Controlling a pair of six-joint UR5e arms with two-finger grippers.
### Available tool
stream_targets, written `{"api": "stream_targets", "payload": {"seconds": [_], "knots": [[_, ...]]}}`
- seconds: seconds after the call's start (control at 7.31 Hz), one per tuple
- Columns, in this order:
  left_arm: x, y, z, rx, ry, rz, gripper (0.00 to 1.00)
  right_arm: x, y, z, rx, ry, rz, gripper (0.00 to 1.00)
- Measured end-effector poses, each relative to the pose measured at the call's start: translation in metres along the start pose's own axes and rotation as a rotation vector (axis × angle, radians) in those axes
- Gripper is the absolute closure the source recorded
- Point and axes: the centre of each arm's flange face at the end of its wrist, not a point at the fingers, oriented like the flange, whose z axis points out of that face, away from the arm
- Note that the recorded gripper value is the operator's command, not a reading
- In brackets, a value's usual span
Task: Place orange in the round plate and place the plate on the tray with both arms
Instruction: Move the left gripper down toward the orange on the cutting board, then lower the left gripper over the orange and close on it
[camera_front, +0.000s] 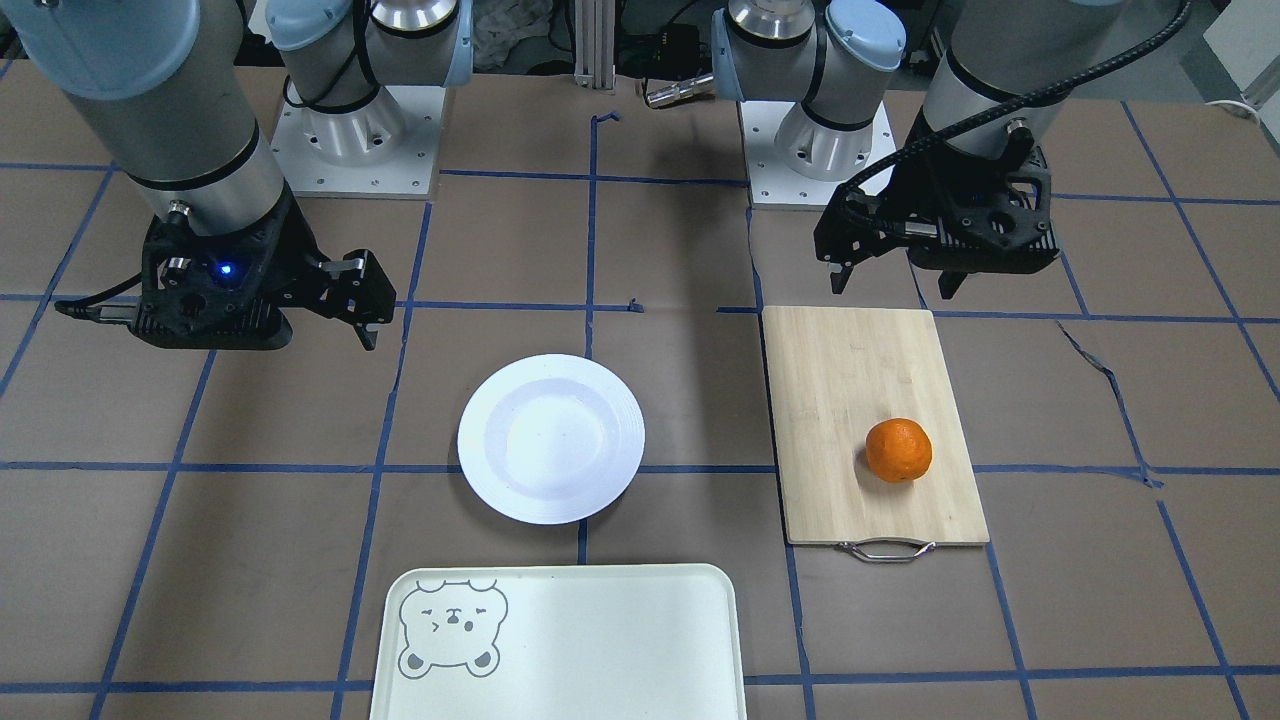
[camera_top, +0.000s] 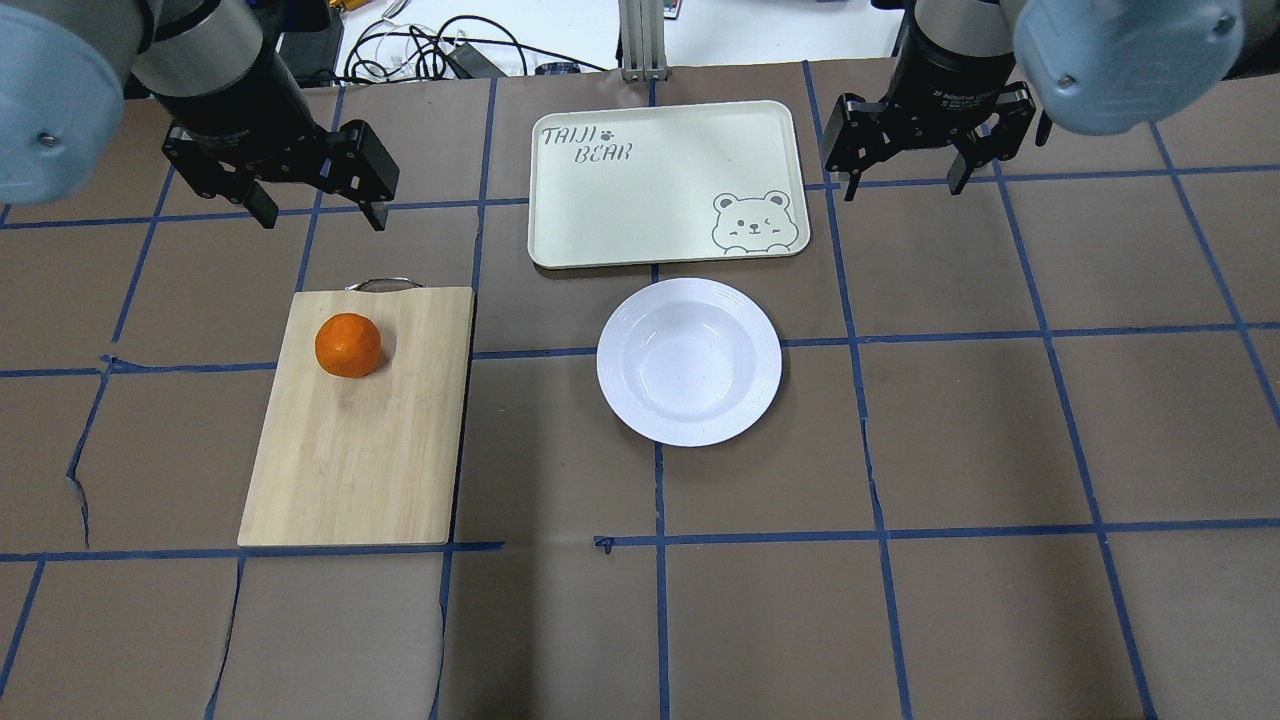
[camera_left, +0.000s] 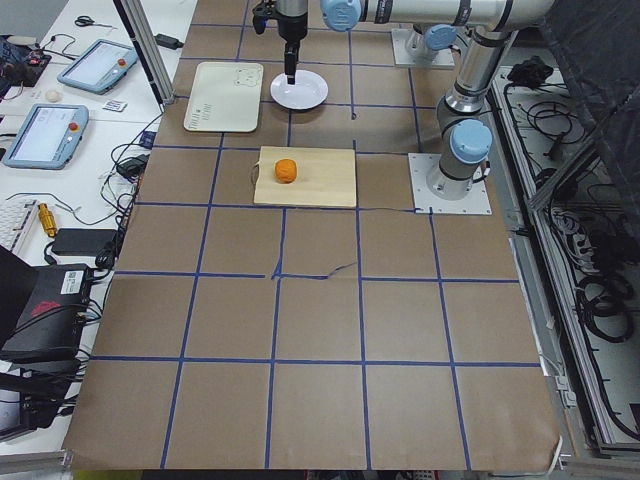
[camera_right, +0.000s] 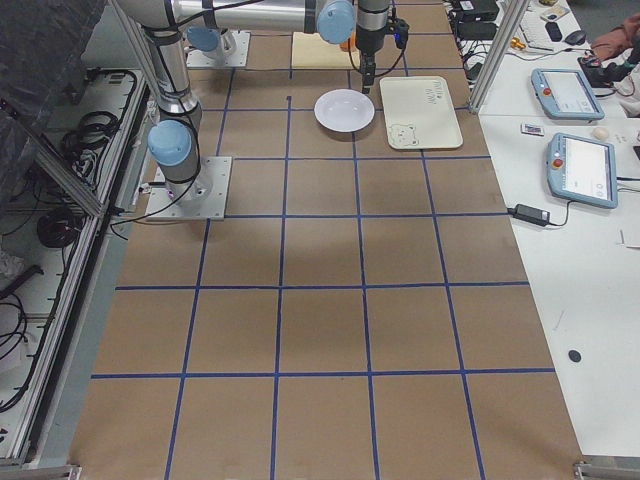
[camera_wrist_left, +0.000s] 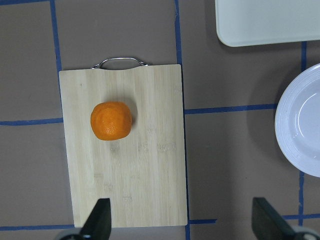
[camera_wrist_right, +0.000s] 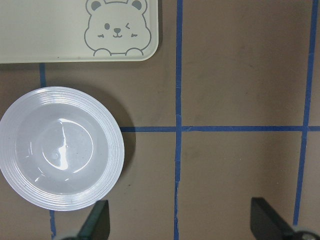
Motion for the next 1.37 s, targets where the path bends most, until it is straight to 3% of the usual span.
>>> {"api": "stream_targets", "payload": {"seconds": [0.41,0.82,1.09,1.23,1.37], "knots": [[-0.031,-0.013,0.058,-0.078,0.009,-0.066,0.00,0.003,-0.001,0.005,-0.004,-0.004,0.003,0.00],[-0.063,-0.036,0.180,-0.072,-0.001,-0.115,0.00,0.002,-0.005,0.007,0.028,-0.025,0.003,0.00],[-0.088,-0.040,0.237,-0.083,-0.001,-0.092,0.00,0.005,-0.005,0.009,0.028,-0.027,0.008,0.00],[-0.094,-0.041,0.254,-0.104,-0.004,-0.068,0.05,0.006,-0.005,0.008,0.030,-0.028,0.009,0.00],[-0.097,-0.042,0.267,-0.123,-0.004,-0.048,0.43,0.007,-0.004,0.007,0.030,-0.028,0.010,0.00]]}}
